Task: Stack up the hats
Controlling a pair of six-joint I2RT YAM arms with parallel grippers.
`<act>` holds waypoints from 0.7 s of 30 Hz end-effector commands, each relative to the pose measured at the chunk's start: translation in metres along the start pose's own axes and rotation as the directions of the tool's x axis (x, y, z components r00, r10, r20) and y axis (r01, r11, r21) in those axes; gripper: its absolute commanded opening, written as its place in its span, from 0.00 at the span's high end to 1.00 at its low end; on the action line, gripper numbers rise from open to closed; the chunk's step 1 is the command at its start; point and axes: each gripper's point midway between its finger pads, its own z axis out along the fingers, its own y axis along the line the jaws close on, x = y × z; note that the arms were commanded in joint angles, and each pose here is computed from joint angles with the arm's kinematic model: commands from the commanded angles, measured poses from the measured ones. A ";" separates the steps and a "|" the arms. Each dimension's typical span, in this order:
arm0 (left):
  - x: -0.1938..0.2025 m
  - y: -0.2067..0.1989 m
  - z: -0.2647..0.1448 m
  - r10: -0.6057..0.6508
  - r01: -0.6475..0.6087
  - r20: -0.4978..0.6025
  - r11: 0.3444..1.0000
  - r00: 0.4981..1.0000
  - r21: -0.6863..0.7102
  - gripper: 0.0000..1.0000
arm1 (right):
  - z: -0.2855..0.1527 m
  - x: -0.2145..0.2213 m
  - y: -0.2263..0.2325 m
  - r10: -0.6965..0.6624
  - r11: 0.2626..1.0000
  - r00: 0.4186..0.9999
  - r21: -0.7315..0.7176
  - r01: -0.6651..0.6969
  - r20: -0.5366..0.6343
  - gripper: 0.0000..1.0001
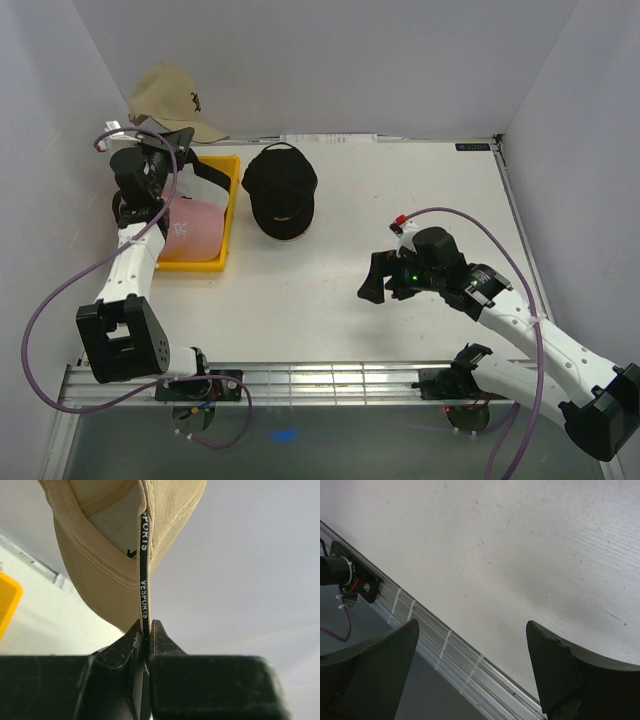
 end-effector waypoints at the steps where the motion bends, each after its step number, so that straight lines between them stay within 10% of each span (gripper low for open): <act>1: -0.016 -0.080 -0.010 0.021 -0.017 -0.015 0.970 1.000 0.242 1.00 | -0.011 -0.033 0.019 -0.042 0.998 0.996 -0.036 0.045 0.075 0.08; 21: 0.037 -0.185 -0.140 0.061 0.357 -0.498 0.622 0.865 0.696 1.00 | -0.082 -0.230 0.166 -0.031 0.852 0.945 -0.486 0.195 0.324 0.04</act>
